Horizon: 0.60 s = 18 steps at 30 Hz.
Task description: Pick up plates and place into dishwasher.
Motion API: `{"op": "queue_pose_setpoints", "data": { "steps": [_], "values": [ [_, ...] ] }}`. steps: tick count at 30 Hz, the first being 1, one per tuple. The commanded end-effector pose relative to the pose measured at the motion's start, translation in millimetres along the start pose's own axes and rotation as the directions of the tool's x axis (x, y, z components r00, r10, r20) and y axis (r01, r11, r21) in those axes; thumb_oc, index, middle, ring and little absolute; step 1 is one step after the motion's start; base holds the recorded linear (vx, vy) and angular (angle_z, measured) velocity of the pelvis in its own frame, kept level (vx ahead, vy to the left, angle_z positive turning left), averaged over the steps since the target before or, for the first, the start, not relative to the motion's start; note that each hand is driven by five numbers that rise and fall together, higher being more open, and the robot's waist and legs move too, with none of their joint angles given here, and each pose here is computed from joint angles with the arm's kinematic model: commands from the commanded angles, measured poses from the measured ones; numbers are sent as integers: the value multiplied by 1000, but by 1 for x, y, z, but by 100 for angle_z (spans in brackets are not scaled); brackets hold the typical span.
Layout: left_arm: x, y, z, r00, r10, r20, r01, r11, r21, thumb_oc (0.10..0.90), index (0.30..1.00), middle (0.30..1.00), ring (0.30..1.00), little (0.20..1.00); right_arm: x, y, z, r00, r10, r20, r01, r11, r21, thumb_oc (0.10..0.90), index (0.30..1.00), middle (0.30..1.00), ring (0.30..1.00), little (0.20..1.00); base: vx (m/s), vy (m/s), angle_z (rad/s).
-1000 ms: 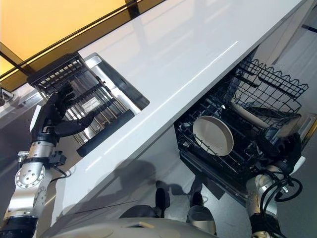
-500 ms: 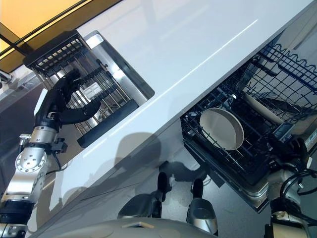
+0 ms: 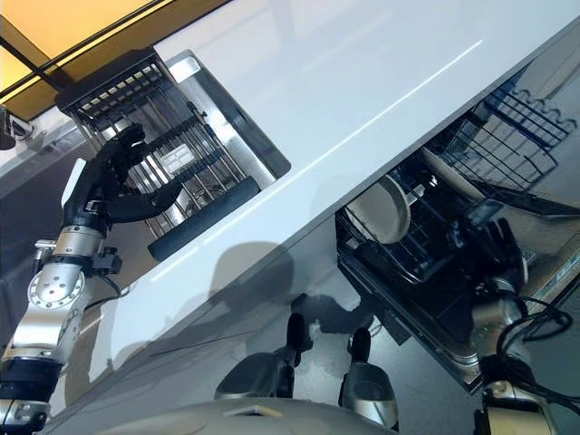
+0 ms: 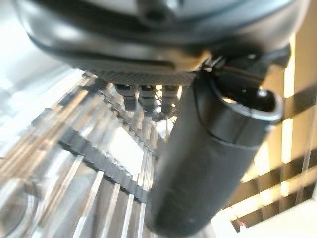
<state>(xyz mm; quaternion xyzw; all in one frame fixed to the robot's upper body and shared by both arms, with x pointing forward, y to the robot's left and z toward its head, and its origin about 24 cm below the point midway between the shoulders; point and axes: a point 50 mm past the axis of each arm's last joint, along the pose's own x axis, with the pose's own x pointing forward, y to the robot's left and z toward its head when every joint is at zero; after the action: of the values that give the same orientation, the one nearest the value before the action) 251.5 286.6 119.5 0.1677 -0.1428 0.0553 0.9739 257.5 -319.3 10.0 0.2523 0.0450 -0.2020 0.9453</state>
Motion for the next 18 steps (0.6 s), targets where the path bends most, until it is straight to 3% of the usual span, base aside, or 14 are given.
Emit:
{"op": "queue_pose_setpoints", "data": {
  "steps": [1,3,7,11,15,18],
  "values": [
    [20,7,38,978,49,202,-46,999,-20,800,900,900,900,900,8,173,40,714,677,176,-674,733,-87,800,900,900,900,900,71,61,11],
    [21,4,37,979,34,200,-30,999,-26,800,900,900,900,900,1,200,39,635,755,167,-749,654,-108,800,900,900,900,900,62,52,7],
    [21,-4,33,981,3,193,4,999,-36,800,900,900,900,900,-2,222,40,621,764,174,-750,644,-153,800,900,900,900,900,57,44,15],
    [17,-7,30,982,-20,189,29,998,-49,800,900,900,900,900,6,217,41,721,665,196,-648,747,-151,800,900,900,900,900,44,52,12],
    [12,-8,29,981,-27,193,38,998,-53,800,900,900,900,900,14,182,43,850,454,267,-405,887,-220,800,900,900,900,900,24,48,12],
    [7,-5,30,979,-11,205,22,998,-54,800,900,900,900,900,12,148,52,886,315,340,-226,934,-275,800,900,900,900,900,-7,37,4]
  ]
}}
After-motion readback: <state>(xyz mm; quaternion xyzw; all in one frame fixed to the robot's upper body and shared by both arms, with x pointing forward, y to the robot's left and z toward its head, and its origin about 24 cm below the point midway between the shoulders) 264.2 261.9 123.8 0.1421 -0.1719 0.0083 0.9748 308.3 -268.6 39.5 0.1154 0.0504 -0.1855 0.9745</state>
